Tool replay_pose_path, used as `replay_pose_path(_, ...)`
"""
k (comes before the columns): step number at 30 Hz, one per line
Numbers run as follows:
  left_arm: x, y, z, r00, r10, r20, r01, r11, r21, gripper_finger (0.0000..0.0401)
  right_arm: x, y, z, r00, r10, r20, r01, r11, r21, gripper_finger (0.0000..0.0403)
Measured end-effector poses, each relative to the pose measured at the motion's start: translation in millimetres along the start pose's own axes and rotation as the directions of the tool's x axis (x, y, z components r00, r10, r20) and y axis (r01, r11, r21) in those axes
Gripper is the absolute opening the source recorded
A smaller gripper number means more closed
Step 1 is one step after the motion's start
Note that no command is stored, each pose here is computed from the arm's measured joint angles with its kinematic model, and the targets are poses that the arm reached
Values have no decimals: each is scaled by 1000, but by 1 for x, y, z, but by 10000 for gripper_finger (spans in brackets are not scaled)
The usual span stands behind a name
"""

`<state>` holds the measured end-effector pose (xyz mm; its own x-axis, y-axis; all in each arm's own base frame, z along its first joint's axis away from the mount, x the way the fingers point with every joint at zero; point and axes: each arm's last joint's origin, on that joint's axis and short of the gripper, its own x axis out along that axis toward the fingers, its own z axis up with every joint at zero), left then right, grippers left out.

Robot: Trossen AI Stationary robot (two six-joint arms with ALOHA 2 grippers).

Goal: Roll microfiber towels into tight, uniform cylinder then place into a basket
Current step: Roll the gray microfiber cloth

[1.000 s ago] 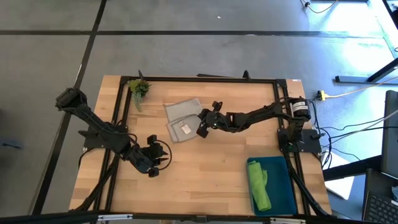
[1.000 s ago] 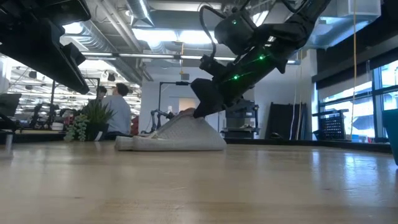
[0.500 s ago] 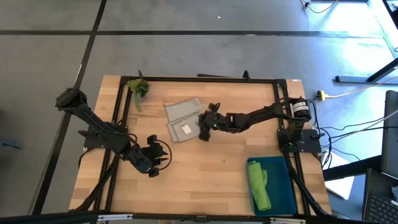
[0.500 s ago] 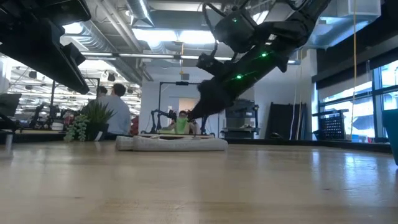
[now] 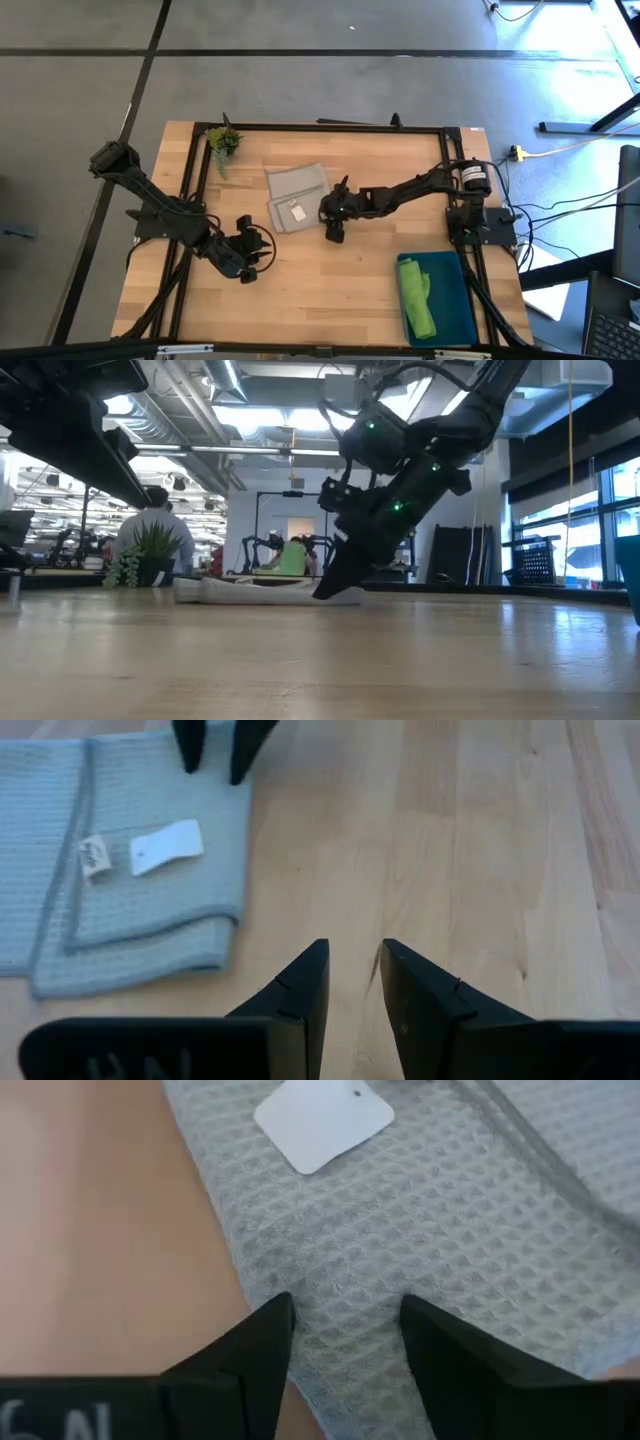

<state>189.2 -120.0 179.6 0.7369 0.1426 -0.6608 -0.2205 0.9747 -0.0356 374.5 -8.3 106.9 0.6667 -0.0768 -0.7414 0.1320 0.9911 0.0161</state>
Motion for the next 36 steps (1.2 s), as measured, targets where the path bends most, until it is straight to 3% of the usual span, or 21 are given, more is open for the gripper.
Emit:
replay_pose_path(5, 0, 0, 0, 1000, 1, -1, -1, 1000, 0, 87, -1, 19, 0, 991, 137, 11, -137, 974, 179, 192)
replay_pose_path(8, 0, 0, 0, 1000, -2, -4, 2, 1000, 2, 87, -3, 35, 0, 984, 173, 29, -176, 965, 197, 192)
replay_pose_path(16, 0, -1, -3, 996, -58, -69, 59, 998, 18, 87, -11, 77, -1, 961, 268, 64, -273, 958, 86, 192)
replay_pose_path(22, 0, 0, -3, 996, -56, -69, 59, 998, 37, 88, -20, 101, 20, 942, 313, 120, -301, 947, -108, 192)
replay_pose_path(26, 1, 0, -2, 996, -52, -67, 55, 998, 36, 98, -26, 111, 31, 964, 253, 81, -237, 957, -167, 192)
replay_pose_path(31, 2, 2, -1, 997, -37, -63, 45, 990, 133, 100, -36, 122, 36, 997, 71, 11, -66, 963, -263, 192)
replay_pose_path(36, 2, 2, -2, 997, -37, -64, 50, 976, 210, 100, -39, 132, 29, 1000, 31, -2, -30, 941, -336, 192)
